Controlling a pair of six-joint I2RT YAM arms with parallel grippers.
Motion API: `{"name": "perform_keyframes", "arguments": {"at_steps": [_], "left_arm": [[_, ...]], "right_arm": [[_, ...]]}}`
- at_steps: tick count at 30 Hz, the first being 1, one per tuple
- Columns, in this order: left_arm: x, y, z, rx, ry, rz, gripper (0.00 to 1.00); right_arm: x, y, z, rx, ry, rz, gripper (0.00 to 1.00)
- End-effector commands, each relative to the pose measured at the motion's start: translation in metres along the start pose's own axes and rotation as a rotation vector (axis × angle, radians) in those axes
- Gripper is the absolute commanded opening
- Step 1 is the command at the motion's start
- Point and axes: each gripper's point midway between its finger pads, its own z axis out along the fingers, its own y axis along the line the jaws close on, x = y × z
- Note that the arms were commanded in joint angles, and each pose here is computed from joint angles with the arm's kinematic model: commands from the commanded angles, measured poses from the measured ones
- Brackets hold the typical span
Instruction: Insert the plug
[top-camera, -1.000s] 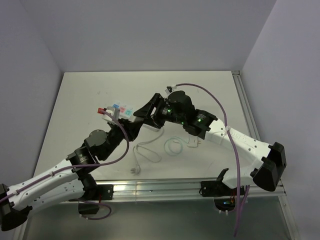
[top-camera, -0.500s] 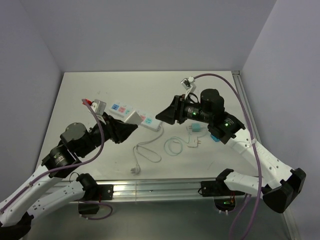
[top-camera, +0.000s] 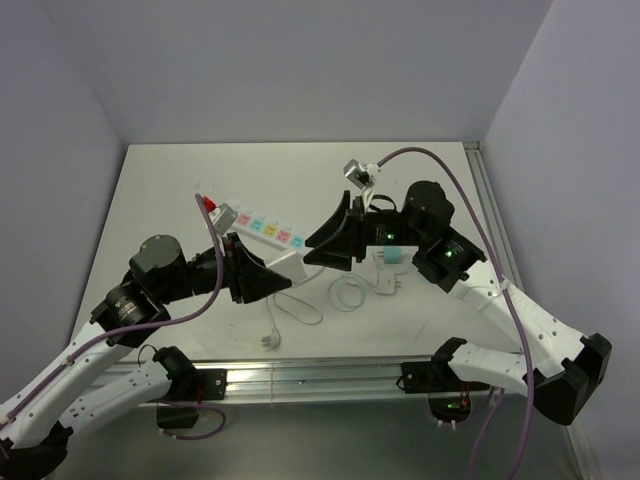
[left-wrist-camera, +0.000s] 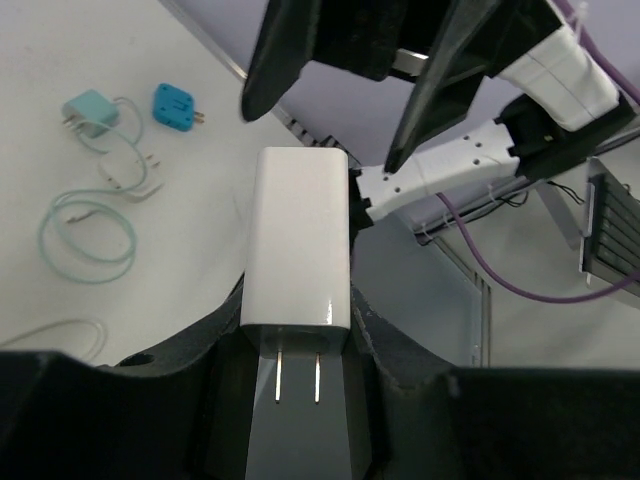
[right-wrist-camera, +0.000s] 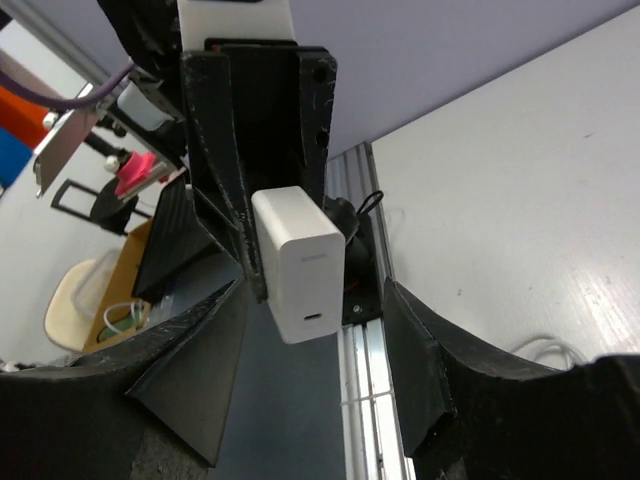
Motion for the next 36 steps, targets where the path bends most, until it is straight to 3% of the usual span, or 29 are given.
{"name": "perform_keyframes", "arguments": {"at_steps": [1, 7, 13, 22, 28, 36], "left_arm": [[-0.018, -0.040, -0.005, 0.185, -0.048, 0.045, 0.00], [-0.015, -0.038, -0.003, 0.187, -0.037, 0.034, 0.00], [-0.015, -0.037, -0.002, 0.184, -0.040, 0.038, 0.00], [-0.018, -0.043, -0.003, 0.212, -0.048, 0.051, 0.00], [-0.013, -0.040, -0.002, 0.214, -0.037, 0.039, 0.00], [-0.015, -0.040, 0.001, 0.213, -0.035, 0.042, 0.00]], "right_arm": [[-0.009, 0.017, 0.010, -0.063, 0.016, -0.080, 0.64], [-0.003, 0.024, 0.016, -0.130, 0.040, -0.058, 0.64], [0.002, 0.037, 0.018, -0.213, 0.058, -0.030, 0.51], [0.011, 0.041, 0.022, -0.245, 0.090, -0.014, 0.46], [0.005, 0.047, 0.024, -0.271, 0.071, -0.003, 0.37], [0.011, 0.052, 0.027, -0.317, 0.118, 0.002, 0.41]]}}
